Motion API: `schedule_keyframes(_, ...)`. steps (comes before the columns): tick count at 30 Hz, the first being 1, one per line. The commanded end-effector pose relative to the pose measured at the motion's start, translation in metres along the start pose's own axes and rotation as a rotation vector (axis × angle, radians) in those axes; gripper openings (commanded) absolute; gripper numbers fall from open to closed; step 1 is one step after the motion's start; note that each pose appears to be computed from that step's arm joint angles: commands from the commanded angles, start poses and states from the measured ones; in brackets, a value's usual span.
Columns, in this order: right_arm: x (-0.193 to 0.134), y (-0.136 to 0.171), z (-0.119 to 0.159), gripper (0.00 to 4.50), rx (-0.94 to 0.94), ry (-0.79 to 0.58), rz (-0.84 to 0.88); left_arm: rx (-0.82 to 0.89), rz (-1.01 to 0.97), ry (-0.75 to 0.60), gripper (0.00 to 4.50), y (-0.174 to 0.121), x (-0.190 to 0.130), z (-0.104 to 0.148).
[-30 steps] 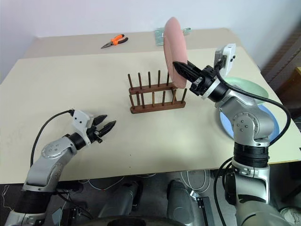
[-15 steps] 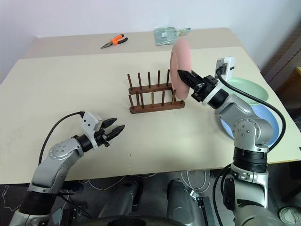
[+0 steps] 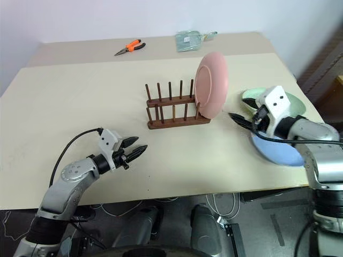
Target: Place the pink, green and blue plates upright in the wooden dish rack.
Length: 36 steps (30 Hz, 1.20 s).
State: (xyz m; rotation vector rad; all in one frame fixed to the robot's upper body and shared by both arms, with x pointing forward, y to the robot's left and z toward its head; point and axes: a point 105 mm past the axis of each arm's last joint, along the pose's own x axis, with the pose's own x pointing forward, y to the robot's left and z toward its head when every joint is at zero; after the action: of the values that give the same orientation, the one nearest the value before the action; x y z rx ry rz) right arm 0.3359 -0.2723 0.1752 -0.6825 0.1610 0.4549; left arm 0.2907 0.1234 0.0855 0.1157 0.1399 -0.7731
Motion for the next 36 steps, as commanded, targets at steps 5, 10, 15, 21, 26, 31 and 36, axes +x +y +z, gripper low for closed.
schedule_keyframes(5, 0.016, -0.031, -0.030, 3.08, -0.347, 0.143, -0.153, 0.037, -0.043, -0.047, 2.44, -0.007, 0.013, 0.014)
schedule_keyframes(10, 0.023, -0.040, -0.040, 2.85, -0.426, 0.175, -0.195, 0.037, -0.047, -0.046, 2.44, -0.011, 0.013, 0.013)
schedule_keyframes(15, 0.024, -0.041, -0.040, 0.66, -0.436, 0.164, -0.200, 0.033, -0.044, -0.043, 2.44, -0.014, 0.011, 0.011)
schedule_keyframes(21, 0.017, -0.047, -0.017, 0.07, -0.492, 0.085, -0.252, 0.032, -0.041, -0.036, 2.44, -0.013, 0.009, 0.008)
schedule_keyframes(26, -0.007, -0.076, 0.064, 0.07, -0.182, -0.304, -0.500, 0.038, -0.030, -0.035, 2.44, -0.009, 0.010, 0.007)
schedule_keyframes(31, -0.042, -0.074, 0.131, 0.07, 0.486, -0.806, -0.360, 0.042, -0.002, -0.039, 2.44, -0.001, 0.010, 0.005)
schedule_keyframes(36, -0.071, -0.020, 0.193, 0.07, 0.835, -1.145, 0.129, 0.045, 0.020, -0.042, 2.44, 0.006, 0.009, 0.004)
